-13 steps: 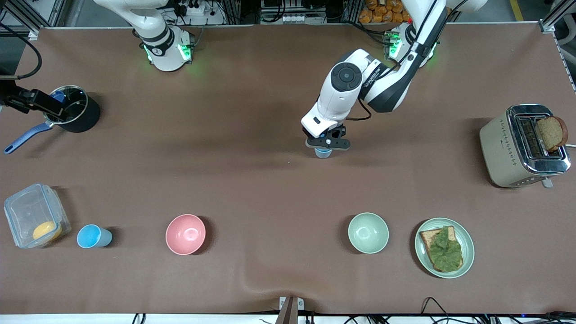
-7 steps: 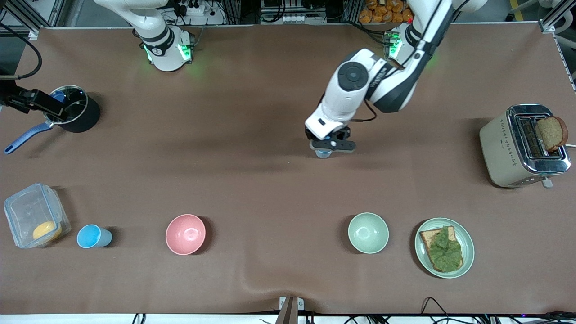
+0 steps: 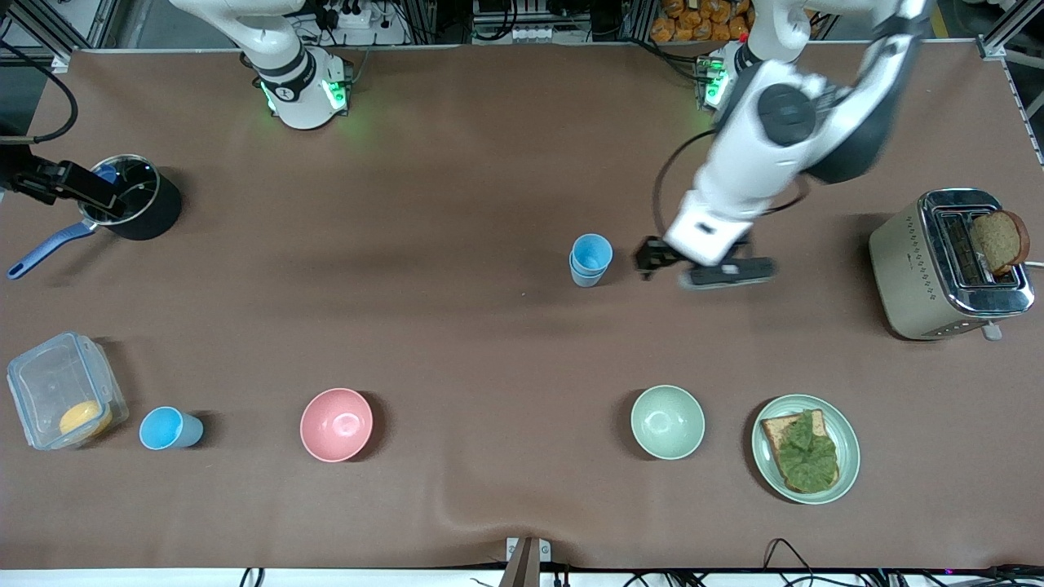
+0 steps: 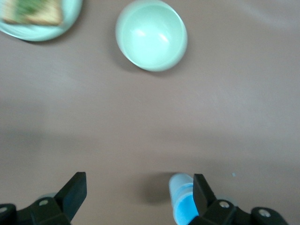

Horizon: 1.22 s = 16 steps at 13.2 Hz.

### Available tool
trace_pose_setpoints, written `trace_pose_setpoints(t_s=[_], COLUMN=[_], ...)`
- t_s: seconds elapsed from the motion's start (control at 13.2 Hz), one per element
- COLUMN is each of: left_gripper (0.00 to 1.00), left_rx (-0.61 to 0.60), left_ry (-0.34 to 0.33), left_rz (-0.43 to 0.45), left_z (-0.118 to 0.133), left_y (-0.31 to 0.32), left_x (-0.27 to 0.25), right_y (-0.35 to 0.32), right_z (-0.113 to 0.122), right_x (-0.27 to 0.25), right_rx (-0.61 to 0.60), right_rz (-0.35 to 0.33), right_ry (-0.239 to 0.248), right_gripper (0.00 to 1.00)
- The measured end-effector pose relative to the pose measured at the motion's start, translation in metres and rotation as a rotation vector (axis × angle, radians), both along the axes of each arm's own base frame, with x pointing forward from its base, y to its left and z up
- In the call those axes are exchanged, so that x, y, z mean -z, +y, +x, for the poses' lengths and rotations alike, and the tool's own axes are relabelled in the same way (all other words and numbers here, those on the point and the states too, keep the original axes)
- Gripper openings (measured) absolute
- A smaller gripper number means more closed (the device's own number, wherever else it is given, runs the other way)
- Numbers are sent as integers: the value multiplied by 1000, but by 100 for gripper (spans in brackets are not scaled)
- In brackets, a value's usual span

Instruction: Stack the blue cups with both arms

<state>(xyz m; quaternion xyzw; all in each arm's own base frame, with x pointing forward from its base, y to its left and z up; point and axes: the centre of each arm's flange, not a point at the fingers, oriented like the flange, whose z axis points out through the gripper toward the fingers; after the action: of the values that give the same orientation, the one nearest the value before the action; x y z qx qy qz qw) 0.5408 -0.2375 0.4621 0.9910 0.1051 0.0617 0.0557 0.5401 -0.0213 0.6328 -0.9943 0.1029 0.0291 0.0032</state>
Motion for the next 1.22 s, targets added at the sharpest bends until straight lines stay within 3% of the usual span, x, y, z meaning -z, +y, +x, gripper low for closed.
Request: trace_pose_setpoints(t_s=[0.23, 0.53, 0.84, 1.22], left_gripper=[100, 100, 100, 100], left_rx=[-93, -39, 6, 3], left_ry=[-50, 7, 68, 125], left_rz=[7, 112, 133, 136], left_z=[7, 3, 4, 3], left_y=[65, 127, 214, 221], left_x=[-45, -86, -149, -181], right_y=[1, 5, 14, 19], right_z=[0, 0, 0, -1], right_x=[0, 0, -1, -2], right_rx=[-1, -9, -26, -34], right_rz=[1, 3, 3, 3], right_ry=[1, 1, 0, -2], right_gripper=[100, 100, 100, 100])
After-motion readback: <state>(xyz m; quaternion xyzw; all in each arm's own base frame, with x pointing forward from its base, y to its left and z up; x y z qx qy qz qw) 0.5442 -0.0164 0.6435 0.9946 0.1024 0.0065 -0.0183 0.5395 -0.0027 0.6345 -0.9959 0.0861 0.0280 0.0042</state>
